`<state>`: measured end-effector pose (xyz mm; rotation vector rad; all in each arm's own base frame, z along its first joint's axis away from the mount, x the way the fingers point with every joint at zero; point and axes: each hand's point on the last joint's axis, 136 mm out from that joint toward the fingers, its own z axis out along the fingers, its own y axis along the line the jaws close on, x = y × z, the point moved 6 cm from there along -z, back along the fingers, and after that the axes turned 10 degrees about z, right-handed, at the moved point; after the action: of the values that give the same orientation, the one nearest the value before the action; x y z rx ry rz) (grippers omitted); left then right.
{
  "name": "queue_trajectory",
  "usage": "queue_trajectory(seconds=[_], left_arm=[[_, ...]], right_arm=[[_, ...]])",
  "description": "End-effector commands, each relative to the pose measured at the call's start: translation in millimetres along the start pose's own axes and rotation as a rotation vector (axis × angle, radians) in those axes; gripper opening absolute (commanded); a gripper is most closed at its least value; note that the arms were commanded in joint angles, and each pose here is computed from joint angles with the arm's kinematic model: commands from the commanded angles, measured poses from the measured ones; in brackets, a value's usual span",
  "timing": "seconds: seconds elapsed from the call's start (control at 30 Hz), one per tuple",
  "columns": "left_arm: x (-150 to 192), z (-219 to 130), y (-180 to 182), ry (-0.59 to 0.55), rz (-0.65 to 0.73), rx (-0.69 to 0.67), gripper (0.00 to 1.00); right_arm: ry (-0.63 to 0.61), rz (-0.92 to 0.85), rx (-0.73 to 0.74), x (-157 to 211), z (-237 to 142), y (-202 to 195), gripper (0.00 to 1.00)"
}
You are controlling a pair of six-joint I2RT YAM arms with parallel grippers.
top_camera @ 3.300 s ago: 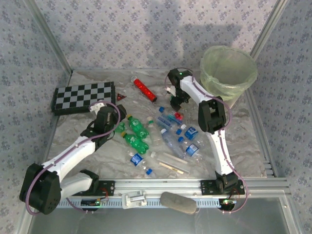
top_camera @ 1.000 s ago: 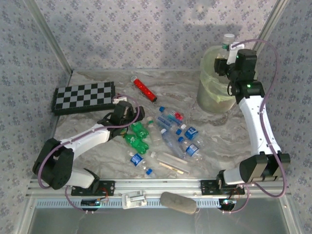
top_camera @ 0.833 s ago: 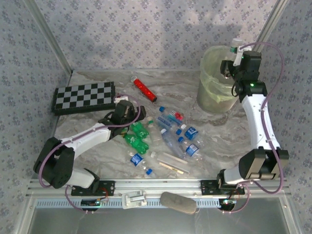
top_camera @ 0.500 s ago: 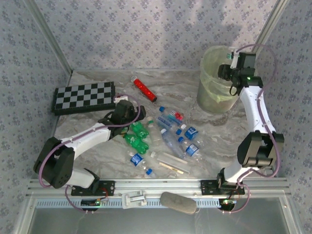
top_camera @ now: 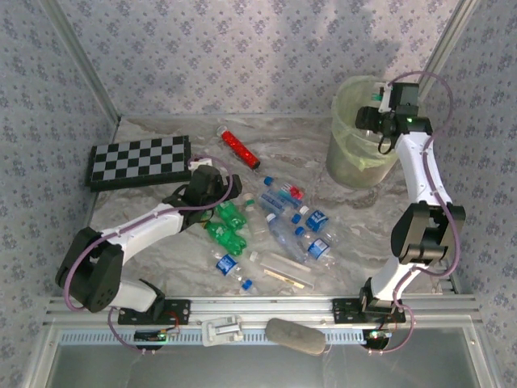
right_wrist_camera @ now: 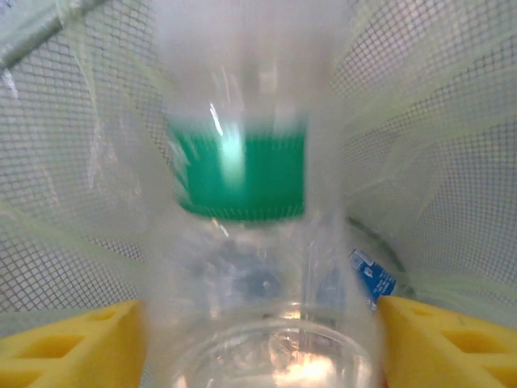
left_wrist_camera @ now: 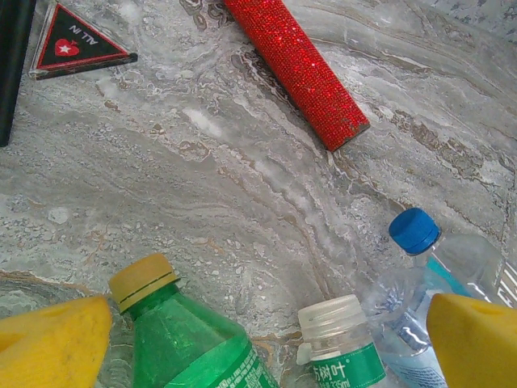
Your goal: Put the plastic bottles in the bin
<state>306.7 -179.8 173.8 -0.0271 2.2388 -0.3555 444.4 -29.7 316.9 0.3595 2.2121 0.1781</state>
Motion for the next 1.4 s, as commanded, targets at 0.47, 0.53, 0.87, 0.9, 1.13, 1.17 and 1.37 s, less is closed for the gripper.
queue_trajectory(seconds=[0.47,0.53,0.87,0.9,1.13,1.17,1.37], left_arm=[[-15,-19,22,-0.111,-0.061,-0.109,1.00],[-18,-24,32,-0.130,-0.097,-0.135,1.00],[-9,-58,102,-0.226,-0.323,-0.345,1.00],[-6,-61,106,-0.231,-0.342,-0.357,1.00],[21,-73,135,-0.213,-0.516,-0.445,1.00],[26,-74,138,-0.204,-0.549,-0.460,1.00],[40,-68,141,-0.171,-0.679,-0.460,1.00]], right_arm=[[-0.276,-0.038,-0.155,-27,-96,44,0.99],[-0.289,-0.038,-0.215,-21,-103,54,0.99],[-0.269,-0.160,-0.471,32,-119,122,0.99],[-0.260,-0.172,-0.486,37,-119,128,0.99],[-0.169,-0.249,-0.585,82,-104,175,0.99],[-0.150,-0.260,-0.592,89,-100,180,0.99],[-0.031,-0.276,-0.610,119,-74,200,0.99]])
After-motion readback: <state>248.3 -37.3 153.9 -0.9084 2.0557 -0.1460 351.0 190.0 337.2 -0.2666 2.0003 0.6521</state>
